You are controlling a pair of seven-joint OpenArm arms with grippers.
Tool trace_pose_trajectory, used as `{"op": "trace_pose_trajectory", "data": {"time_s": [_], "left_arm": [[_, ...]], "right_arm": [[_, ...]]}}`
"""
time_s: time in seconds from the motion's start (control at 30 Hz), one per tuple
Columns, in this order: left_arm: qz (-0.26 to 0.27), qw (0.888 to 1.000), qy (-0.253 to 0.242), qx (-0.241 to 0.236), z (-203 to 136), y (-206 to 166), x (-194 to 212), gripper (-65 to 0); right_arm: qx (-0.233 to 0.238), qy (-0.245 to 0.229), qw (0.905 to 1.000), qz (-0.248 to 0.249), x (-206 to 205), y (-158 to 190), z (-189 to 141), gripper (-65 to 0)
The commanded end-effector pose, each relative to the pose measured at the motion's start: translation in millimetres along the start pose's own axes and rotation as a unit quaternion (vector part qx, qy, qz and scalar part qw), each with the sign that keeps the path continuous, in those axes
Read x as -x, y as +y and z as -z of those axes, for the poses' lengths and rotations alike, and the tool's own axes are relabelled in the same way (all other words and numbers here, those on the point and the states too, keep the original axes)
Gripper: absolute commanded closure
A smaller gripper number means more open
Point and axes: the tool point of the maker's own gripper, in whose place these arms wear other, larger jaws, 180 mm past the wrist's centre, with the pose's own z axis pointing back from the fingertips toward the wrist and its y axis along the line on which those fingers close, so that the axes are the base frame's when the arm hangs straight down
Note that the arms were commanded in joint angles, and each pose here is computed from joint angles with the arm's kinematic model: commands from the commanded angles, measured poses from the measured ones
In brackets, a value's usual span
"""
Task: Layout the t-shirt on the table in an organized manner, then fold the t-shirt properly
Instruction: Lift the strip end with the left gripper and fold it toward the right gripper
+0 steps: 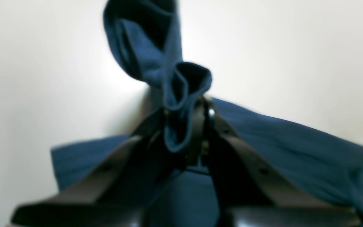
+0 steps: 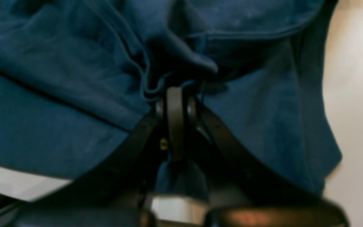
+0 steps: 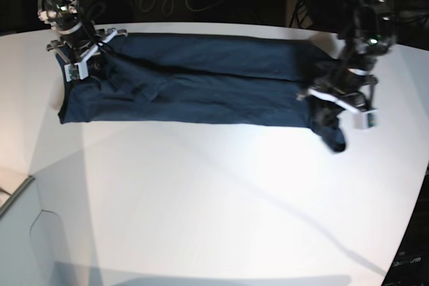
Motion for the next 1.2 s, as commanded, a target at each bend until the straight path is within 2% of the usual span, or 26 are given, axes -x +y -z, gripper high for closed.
{"op": "trace_pose_trajectory", "data": {"time_s": [0.0,0.1,0.23,0.37,0.47,0.63,1.17], "left_arm": [[0.009,1.0,-0.018,0.019,-1,-20,-8,-0.1],[0.044,0.997,-0.002,0.06,3,-69,7,-0.1],[0.09,0.988,0.019,0.12,2,-134,31,-0.1],[0.123,0.98,0.047,0.15,5,-167,58,0.0],[0.141,0.974,0.074,0.163,8,-180,81,0.0],[0.156,0.966,0.093,0.182,14,-194,97,0.0],[0.144,0.965,0.107,0.19,35,-214,101,0.0]], "right_arm": [[0.001,0.01,0.9999,-0.005,4,-2,-1,0.0],[0.001,0.01,0.9999,-0.005,4,-2,-1,0.0],[0.001,0.011,0.9999,-0.005,4,-2,-1,0.0],[0.002,0.01,0.9999,-0.005,4,-2,-2,0.0],[0.002,0.01,0.9999,-0.005,4,-2,-2,0.0],[0.002,0.009,0.9999,-0.005,3,-2,-2,0.0],[0.002,0.002,1.0,-0.006,-4,-3,1,0.0]]}}
